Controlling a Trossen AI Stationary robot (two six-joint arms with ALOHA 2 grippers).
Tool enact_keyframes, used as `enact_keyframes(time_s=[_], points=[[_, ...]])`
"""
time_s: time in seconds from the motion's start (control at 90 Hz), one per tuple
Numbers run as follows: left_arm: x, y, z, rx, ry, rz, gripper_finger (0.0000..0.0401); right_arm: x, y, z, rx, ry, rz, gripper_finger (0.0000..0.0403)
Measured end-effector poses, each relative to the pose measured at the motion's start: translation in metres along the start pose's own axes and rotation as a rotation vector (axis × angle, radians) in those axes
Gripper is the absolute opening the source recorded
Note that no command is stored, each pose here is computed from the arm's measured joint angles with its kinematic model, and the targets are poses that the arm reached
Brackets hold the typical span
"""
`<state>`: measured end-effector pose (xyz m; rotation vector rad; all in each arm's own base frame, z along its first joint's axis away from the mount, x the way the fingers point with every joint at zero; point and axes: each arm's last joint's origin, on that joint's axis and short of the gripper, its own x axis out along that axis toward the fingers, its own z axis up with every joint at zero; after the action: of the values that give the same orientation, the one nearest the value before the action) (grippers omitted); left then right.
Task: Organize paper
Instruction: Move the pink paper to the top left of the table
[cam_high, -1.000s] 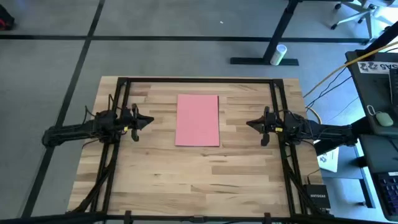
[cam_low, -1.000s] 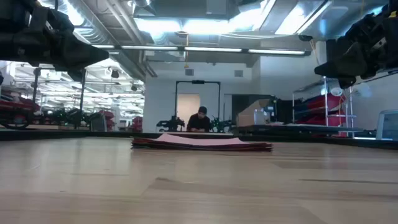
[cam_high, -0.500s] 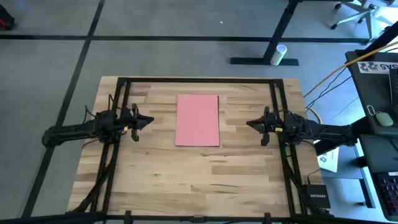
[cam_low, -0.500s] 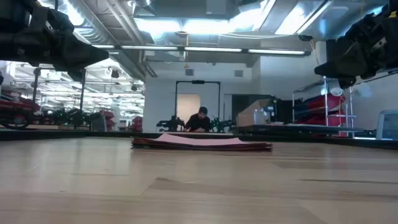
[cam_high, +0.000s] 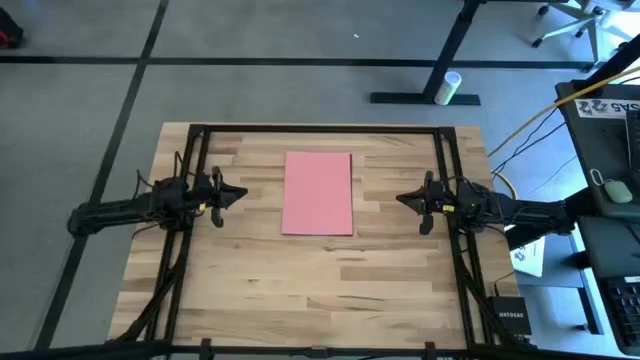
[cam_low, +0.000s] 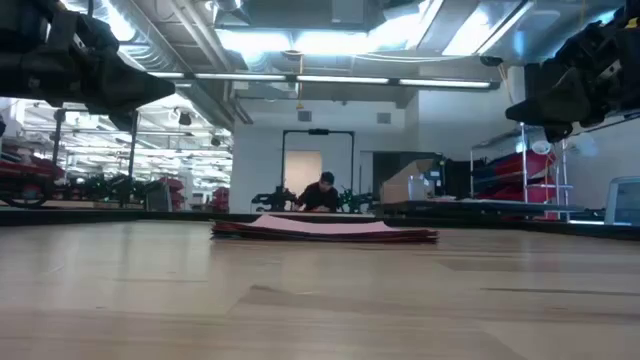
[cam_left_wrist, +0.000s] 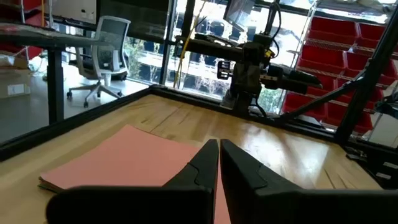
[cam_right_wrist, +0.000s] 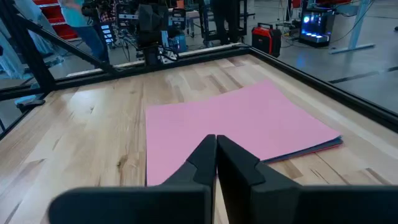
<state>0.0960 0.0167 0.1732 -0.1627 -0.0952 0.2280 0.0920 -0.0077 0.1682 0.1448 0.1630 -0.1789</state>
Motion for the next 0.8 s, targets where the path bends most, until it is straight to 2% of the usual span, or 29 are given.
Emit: enact_keyframes(time_s=[0.089, 0.178, 0.256, 0.411, 0.522, 0.678, 0.8], points=[[0.0, -0.001, 0.006, -0.044, -0.064, -0.015, 0.0, 0.0, 0.0, 0.0, 0.0, 0.0, 0.0, 0.0001], [-0.001, -0.005, 0.019, 0.051, -0.182, -0.101, 0.0, 0.0, 0.0, 0.0, 0.0, 0.0, 0.0, 0.0001], [0.0, -0.01, 0.028, 0.098, -0.187, -0.161, 0.0, 0.0, 0.0, 0.0, 0.0, 0.0, 0.001, 0.0001], [0.013, -0.01, 0.031, 0.132, 0.031, -0.083, 0.0, 0.0, 0.0, 0.0, 0.0, 0.0, 0.001, 0.0001], [0.03, -0.008, 0.03, 0.1, 0.213, -0.006, 0.0, 0.0, 0.0, 0.0, -0.007, 0.0, 0.0, 0.0001], [0.062, -0.001, 0.03, -0.094, 0.371, 0.115, 0.0, 0.0, 0.0, 0.0, -0.007, -0.003, 0.0, 0.0001], [0.087, 0.014, 0.025, -0.219, 0.47, 0.227, 0.0, 0.0, 0.0, 0.001, 0.003, -0.013, 0.001, 0.0001]])
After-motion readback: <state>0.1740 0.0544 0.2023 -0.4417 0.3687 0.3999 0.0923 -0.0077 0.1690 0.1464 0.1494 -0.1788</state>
